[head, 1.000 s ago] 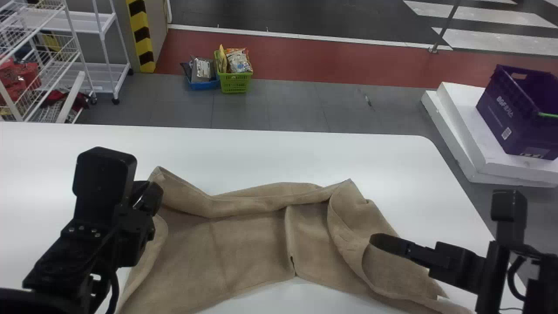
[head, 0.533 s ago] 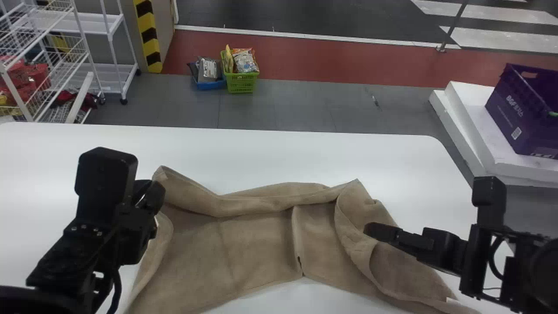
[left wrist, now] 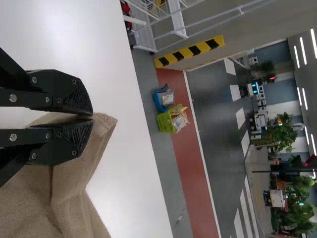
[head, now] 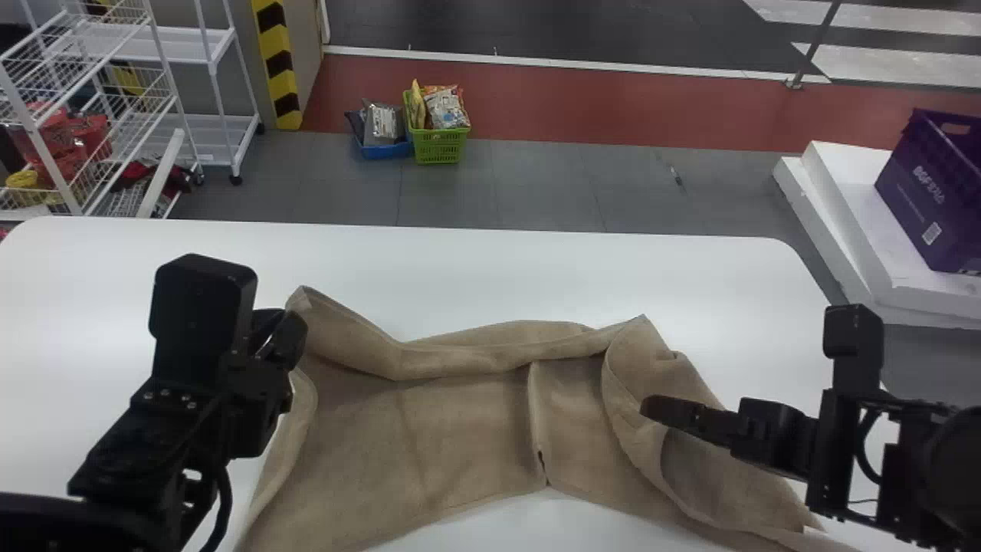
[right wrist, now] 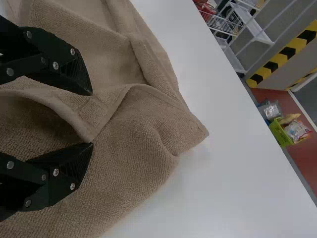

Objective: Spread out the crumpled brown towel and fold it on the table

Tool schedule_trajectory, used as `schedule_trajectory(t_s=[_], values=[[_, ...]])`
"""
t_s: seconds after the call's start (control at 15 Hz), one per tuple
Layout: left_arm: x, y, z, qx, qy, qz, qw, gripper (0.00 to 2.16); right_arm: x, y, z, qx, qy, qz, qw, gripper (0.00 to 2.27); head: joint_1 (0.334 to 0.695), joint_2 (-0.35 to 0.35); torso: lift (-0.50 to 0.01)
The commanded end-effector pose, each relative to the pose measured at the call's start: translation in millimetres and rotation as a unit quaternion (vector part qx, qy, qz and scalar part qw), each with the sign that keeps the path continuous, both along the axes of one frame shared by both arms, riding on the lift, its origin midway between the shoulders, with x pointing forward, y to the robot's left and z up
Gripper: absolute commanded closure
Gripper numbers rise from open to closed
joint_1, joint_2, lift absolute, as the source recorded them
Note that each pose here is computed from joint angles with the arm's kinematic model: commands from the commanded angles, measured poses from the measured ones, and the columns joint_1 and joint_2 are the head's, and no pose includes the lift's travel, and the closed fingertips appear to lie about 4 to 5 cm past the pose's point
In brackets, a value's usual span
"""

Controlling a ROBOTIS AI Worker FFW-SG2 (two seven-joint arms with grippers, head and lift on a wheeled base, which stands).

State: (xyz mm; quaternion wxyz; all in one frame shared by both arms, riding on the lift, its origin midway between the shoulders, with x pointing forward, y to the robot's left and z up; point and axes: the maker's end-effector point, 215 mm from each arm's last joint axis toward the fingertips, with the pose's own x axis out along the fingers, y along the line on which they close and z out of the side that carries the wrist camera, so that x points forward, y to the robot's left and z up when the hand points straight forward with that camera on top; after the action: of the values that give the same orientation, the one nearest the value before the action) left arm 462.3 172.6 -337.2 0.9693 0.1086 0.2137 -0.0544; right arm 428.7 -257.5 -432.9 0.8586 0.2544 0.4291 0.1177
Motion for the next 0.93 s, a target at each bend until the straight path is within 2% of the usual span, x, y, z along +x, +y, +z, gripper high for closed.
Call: schedule_trajectory(t_s=[0.0, 0.07, 0.27, 0.33, 0.4, 0.6, 0.73, 0.87], values=[[0, 1, 0, 0.001, 0.000, 0.001, 1.0000, 1.00, 0, 7, -3, 0.005, 0.008, 0.004, 1.000, 0.61, 0.695, -0.107, -0.127], [-1, 1, 0, 0.001, 0.000, 0.001, 1.0000, 1.00, 1, 8, -3, 0.005, 0.008, 0.005, 1.000, 0.90, 0.695, -0.106, -0.127], [-3, 2, 1, 0.000, -0.001, 0.001, 1.0000, 1.00, 2, 8, -3, 0.007, 0.007, 0.005, 1.000, 1.51, 0.695, -0.099, -0.127], [-3, 3, 1, 0.000, -0.002, 0.002, 1.0000, 1.00, 1, 8, -3, 0.007, 0.007, 0.004, 1.000, 1.52, 0.695, -0.098, -0.127], [-3, 2, 2, 0.000, -0.002, 0.002, 1.0000, 1.00, 0, 9, -2, 0.008, 0.006, 0.006, 1.000, 1.63, 0.695, -0.098, -0.127], [-5, 4, 2, 0.000, -0.001, 0.003, 1.0000, 1.00, -4, 4, 6, 0.007, -0.005, 0.003, 1.000, 1.65, 0.695, -0.098, -0.127], [-8, 9, 4, -0.001, -0.003, 0.006, 1.0000, 1.00, 1, 1, 44, 0.005, -0.054, 0.009, 0.998, 1.65, 0.695, -0.100, -0.127], [-7, 23, 21, -0.005, -0.015, 0.013, 0.9998, 1.00, 5, -7, 71, -0.005, -0.086, 0.007, 0.996, 1.65, 0.695, -0.096, -0.127]])
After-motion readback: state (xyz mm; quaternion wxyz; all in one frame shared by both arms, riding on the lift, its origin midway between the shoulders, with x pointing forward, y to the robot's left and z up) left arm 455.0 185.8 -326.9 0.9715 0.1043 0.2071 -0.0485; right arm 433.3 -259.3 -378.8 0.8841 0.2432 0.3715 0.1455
